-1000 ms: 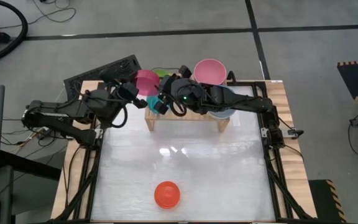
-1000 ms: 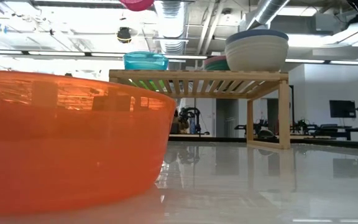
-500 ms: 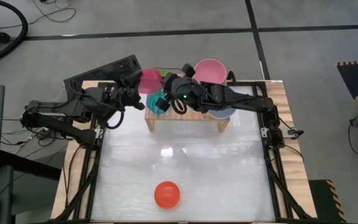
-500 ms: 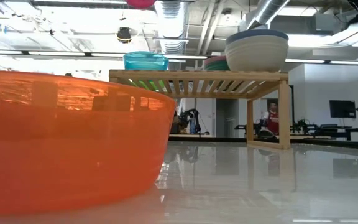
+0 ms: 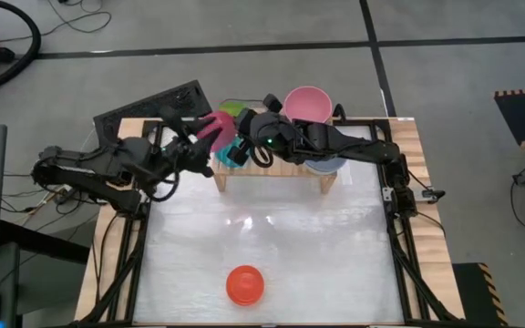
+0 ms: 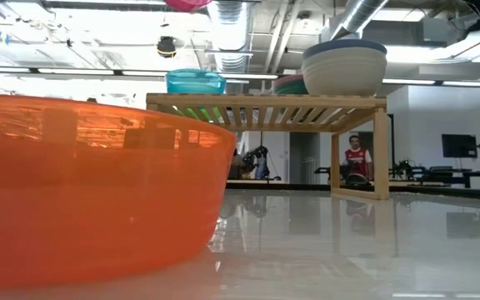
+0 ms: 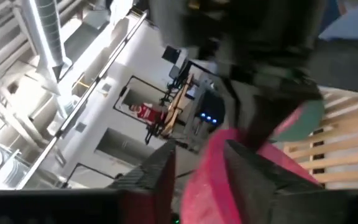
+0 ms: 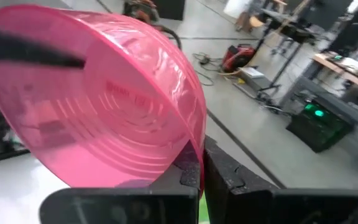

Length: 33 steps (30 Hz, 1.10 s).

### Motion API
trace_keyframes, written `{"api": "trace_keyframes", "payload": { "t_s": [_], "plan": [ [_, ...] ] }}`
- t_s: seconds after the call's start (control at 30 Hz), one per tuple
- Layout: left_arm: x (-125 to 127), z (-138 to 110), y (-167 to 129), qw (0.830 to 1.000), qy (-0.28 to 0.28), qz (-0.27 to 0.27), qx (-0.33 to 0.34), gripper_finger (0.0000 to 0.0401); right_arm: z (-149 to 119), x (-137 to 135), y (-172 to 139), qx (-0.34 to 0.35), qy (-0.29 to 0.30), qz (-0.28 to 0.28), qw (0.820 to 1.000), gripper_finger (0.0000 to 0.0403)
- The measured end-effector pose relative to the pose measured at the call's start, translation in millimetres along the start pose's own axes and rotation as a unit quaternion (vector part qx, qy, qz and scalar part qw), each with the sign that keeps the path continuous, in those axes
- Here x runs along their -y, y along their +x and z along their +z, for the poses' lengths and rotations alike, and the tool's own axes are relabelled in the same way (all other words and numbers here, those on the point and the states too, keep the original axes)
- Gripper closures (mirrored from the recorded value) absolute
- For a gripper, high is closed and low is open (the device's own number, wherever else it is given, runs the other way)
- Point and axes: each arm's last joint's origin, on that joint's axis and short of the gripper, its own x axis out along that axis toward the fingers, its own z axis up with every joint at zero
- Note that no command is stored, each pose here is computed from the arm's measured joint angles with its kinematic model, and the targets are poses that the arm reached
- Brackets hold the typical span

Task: Place and stack bowls onto a shelf
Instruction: Stack the small pink bowl on top of the small green bowl on the shelf

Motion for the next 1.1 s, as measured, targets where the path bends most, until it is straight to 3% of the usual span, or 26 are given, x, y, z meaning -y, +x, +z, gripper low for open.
{"api": "trace_keyframes", "payload": {
  "t_s": [0.13, 0.3, 0.43, 0.67, 0.8, 0.97, 1.1],
  "plan": [
    [-20.7, 1.5, -10.7, 0.998, -0.059, 0.010, 0.025, 0.0229, 1.9, 4.6, 2.2, 0.006, 0.006, 0.010, 1.000, 0.0378],
    [-42.2, -5.3, -19.4, 0.995, -0.089, 0.039, 0.013, 0.0193, 4.9, 15.7, 8.3, 0.017, -0.022, 0.019, 0.999, 0.0378],
    [-59.1, -11.4, -28.6, 0.980, -0.191, 0.059, 0.027, 0.0188, 5.1, 39.8, 22.7, 0.019, -0.013, -0.007, 1.000, 0.0379],
    [-82.1, -29.1, -45.4, 0.944, -0.317, 0.085, 0.022, 0.0187, -7.8, 97.9, 53.7, -0.017, 0.087, 0.012, 0.996, 0.0379],
    [-87.3, -36.6, -51.7, 0.928, -0.363, 0.083, 0.024, 0.0188, -21.4, 134.0, 71.3, -0.052, 0.167, 0.040, 0.984, 0.0379],
    [-88.0, -43.4, -54.0, 0.922, -0.377, 0.083, 0.008, 0.0189, -31.8, 162.4, 82.2, -0.067, 0.220, 0.071, 0.970, 0.0379],
    [-84.7, -45.6, -52.0, 0.922, -0.379, 0.085, -0.010, 0.0189, -35.1, 162.0, 95.6, -0.055, 0.226, 0.090, 0.968, 0.0379]
  ]
}}
